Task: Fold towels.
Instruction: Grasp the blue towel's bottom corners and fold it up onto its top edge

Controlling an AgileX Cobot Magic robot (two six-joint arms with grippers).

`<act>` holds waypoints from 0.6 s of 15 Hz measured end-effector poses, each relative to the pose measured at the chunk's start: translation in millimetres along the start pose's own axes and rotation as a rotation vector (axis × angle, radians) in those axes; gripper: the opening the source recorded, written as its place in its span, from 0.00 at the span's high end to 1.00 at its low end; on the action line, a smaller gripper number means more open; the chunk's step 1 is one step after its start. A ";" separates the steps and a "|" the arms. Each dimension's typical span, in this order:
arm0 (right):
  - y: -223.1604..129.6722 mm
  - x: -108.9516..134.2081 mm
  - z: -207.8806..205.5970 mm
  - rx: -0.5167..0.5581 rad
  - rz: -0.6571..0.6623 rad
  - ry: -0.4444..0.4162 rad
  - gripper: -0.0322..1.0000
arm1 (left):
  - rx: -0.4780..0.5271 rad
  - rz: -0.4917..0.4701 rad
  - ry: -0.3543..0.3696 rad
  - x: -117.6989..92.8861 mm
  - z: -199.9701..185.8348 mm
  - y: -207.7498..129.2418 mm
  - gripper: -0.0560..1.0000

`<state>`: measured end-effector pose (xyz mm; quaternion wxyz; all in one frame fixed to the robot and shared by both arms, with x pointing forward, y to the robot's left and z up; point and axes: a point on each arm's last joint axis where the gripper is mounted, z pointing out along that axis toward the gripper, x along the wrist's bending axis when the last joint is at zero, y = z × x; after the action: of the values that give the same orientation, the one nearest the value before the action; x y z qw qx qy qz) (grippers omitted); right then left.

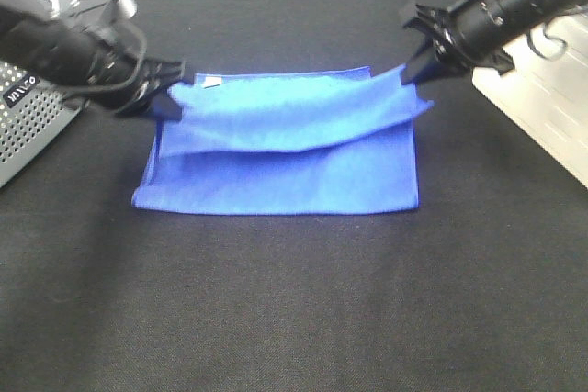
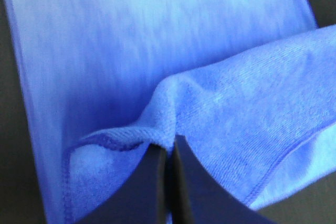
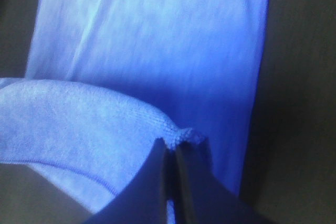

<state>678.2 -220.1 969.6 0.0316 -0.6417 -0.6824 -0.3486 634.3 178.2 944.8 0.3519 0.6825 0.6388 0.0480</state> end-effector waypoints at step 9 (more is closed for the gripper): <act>68.0 -39.4 81.5 -0.118 -0.073 -0.035 0.97 | -0.201 0.046 0.013 34.4 92.2 89.6 0.95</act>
<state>779.1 -216.3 918.4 -0.0307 -0.6232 -0.6840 -0.3780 763.1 176.5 911.2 0.4132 0.6578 0.6173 0.1247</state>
